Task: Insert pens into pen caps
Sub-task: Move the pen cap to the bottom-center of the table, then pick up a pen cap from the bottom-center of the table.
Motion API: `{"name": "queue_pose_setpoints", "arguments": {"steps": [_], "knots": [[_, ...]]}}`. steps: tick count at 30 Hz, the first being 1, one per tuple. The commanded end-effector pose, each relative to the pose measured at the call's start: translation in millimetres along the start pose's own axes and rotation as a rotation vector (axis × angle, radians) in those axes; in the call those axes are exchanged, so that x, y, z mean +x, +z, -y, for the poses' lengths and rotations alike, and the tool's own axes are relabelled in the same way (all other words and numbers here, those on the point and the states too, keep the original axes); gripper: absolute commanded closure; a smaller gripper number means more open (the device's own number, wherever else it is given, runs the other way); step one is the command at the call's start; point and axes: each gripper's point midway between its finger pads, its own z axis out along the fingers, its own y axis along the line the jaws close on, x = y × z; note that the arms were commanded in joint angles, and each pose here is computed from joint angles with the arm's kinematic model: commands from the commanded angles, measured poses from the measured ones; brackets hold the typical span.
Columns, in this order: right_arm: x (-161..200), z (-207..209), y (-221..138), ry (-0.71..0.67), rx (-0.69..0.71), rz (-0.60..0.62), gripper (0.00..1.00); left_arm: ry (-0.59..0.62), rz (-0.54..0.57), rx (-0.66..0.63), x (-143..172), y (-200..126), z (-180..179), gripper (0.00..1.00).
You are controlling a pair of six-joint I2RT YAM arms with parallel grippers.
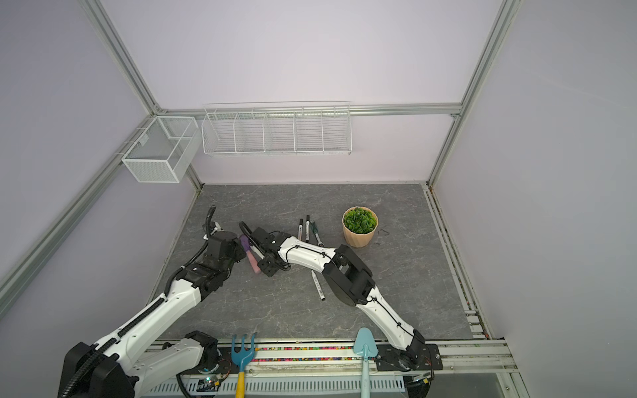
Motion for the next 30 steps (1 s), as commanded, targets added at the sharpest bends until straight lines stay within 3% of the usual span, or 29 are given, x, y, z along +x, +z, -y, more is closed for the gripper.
{"name": "queue_pose_setpoints", "arguments": {"steps": [1, 14, 21, 25, 30], "knots": [[47.4, 14.3, 8.2, -0.016, 0.025, -0.12, 0.58, -0.003, -0.006, 0.006, 1.8, 3.2, 0.8, 1.0], [103.1, 50.5, -10.8, -0.051, 0.013, -0.178, 0.52, -0.002, -0.029, 0.039, 7.7, 10.2, 9.9, 1.0], [79.8, 53.1, -35.8, 0.044, 0.007, -0.065, 0.27, 0.0, -0.032, 0.043, 9.1, 11.3, 10.4, 1.0], [77.6, 45.1, -57.8, 0.072, -0.009, -0.001, 0.24, 0.003, -0.031, 0.04, 9.6, 11.1, 9.4, 1.0], [116.1, 18.7, -73.9, -0.004, -0.024, -0.049, 0.25, 0.002, -0.034, 0.046, 11.3, 12.6, 10.6, 1.0]]}}
